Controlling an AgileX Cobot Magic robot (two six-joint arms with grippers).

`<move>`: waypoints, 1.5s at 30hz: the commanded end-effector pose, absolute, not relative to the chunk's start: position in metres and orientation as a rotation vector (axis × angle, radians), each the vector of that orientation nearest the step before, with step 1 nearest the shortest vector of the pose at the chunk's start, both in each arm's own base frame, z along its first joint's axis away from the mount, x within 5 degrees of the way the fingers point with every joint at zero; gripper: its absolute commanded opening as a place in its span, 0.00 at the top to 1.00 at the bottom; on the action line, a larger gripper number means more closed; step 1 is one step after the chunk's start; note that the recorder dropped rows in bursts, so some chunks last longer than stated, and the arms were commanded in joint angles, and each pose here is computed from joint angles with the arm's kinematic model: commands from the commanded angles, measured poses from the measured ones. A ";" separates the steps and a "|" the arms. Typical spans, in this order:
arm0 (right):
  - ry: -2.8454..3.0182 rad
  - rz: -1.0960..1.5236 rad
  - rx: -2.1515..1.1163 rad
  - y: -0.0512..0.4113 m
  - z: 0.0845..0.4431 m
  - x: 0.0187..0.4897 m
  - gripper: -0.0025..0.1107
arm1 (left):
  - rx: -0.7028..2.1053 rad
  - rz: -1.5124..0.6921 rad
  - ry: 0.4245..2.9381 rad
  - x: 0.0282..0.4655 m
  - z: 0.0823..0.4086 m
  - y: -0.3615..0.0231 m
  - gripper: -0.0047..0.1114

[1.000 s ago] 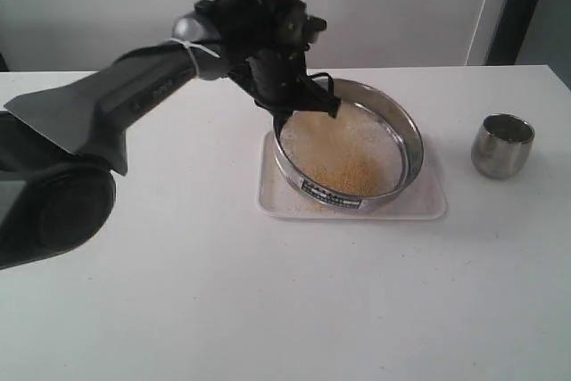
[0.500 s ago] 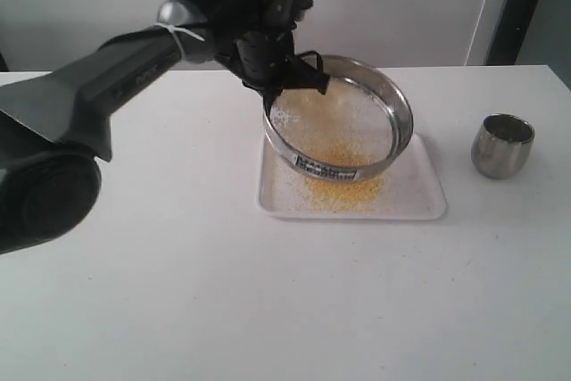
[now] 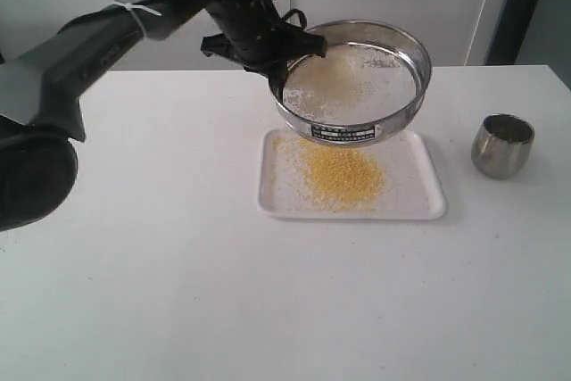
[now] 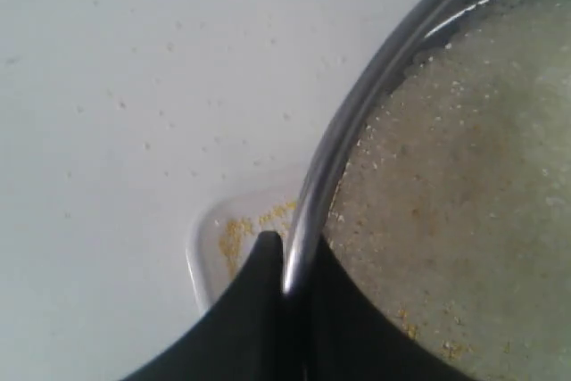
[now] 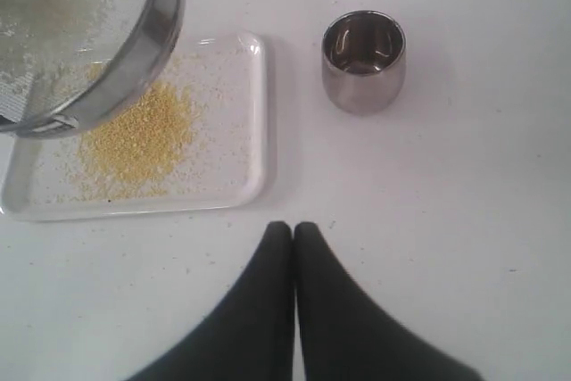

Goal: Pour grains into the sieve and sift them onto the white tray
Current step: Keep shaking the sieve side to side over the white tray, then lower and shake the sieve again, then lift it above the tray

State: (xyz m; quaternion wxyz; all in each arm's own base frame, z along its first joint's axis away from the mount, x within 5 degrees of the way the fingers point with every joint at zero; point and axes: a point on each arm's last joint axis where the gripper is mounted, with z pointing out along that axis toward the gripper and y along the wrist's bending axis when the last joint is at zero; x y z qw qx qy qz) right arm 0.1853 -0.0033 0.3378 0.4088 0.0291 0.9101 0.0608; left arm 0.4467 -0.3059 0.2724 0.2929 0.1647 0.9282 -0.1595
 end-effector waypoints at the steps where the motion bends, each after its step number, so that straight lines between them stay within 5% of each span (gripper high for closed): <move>1: 2.277 0.147 0.079 -0.004 0.339 0.185 0.98 | 0.646 -0.249 2.447 0.418 0.255 -0.348 0.96; 4: 2.277 0.147 0.079 -0.004 0.339 0.185 0.98 | 0.486 -0.103 2.431 0.431 0.278 -0.316 0.96; 7: 2.276 0.149 0.080 -0.004 0.339 0.185 0.98 | 0.366 -0.364 2.503 0.444 0.287 -0.292 0.96; 9: 2.276 0.149 0.080 -0.004 0.339 0.185 0.98 | 0.534 -0.466 2.497 0.432 0.277 -0.317 0.96; 13: 2.277 0.149 0.080 -0.004 0.339 0.185 0.98 | 0.535 -0.060 2.422 0.421 0.273 -0.330 0.96; 15: 2.277 0.149 0.080 -0.004 0.339 0.185 0.98 | 0.378 -0.247 2.468 0.441 0.288 -0.297 0.96; 17: 2.277 0.149 0.080 -0.004 0.339 0.185 0.98 | 0.507 -0.472 2.520 0.435 0.271 -0.315 0.96; 19: 2.277 0.149 0.080 -0.004 0.339 0.185 0.98 | 0.685 -0.268 2.475 0.418 0.256 -0.343 0.96; 20: 2.277 0.149 0.080 -0.004 0.339 0.185 0.98 | 0.538 -0.048 2.426 0.424 0.272 -0.327 0.96; 22: 2.277 0.149 0.080 -0.004 0.339 0.185 0.98 | 0.403 -0.212 2.439 0.439 0.293 -0.299 0.96; 24: 2.277 0.145 0.078 -0.004 0.339 0.185 0.98 | 0.617 -0.338 2.496 0.426 0.266 -0.327 0.96; 26: 2.277 0.148 0.079 -0.004 0.339 0.185 0.98 | 0.693 -0.159 2.469 0.416 0.254 -0.343 0.96; 31: 2.277 0.148 0.079 -0.004 0.339 0.185 0.98 | 0.404 -0.283 2.587 0.449 0.267 -0.285 0.96; 34: 2.277 0.148 0.079 -0.004 0.339 0.185 0.98 | 0.564 -0.492 2.621 0.433 0.245 -0.320 0.96; 36: 2.277 0.148 0.079 -0.004 0.339 0.185 0.98 | 0.756 -0.249 2.560 0.411 0.235 -0.349 0.96; 39: 2.277 0.148 0.079 -0.004 0.339 0.185 0.98 | 0.555 -0.117 2.603 0.431 0.243 -0.315 0.96; 41: 2.277 0.148 0.079 -0.004 0.339 0.185 0.98 | 0.307 -0.380 2.669 0.455 0.257 -0.274 0.96; 43: 2.277 0.149 0.081 -0.004 0.339 0.185 0.98 | 0.388 -0.659 2.621 0.451 0.257 -0.294 0.96; 45: 2.277 0.160 0.105 -0.004 0.339 0.185 0.98 | 0.590 -0.574 2.574 0.430 0.243 -0.334 0.96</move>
